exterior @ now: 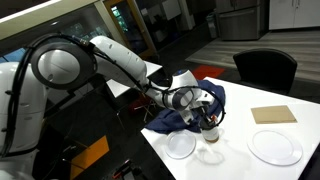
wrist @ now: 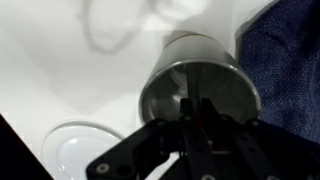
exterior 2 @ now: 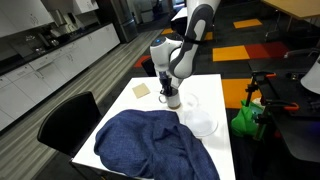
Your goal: Take the pen out of the cup and put it on the table
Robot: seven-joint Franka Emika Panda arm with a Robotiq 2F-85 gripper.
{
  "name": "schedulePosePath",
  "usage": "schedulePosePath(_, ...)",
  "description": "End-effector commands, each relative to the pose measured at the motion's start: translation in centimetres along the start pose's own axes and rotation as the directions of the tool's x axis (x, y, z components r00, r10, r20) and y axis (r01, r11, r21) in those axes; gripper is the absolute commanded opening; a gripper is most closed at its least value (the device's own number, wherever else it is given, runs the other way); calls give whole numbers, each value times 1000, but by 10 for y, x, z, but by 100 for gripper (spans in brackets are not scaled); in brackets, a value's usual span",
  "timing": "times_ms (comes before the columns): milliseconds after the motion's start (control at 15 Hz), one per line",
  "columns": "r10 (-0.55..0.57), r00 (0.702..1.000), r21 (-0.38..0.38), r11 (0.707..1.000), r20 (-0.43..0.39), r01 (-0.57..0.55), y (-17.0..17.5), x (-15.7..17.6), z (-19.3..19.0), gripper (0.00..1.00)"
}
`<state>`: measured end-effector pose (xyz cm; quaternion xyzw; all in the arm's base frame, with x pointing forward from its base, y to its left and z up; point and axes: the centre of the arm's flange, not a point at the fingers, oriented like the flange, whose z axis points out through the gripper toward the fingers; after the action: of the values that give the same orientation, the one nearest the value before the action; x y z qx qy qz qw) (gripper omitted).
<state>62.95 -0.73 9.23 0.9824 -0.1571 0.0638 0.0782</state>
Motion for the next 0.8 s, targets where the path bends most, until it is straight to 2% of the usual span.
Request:
schedulePosePath(0,-14,999,13,1000,-38,14,2,1,-22,4)
schedulePosePath(467,-11,987,35,999,-159,17,9,-5,-99,4)
schedulePosePath(733,11,984,73,997,-178,2,19,-13,-160,4)
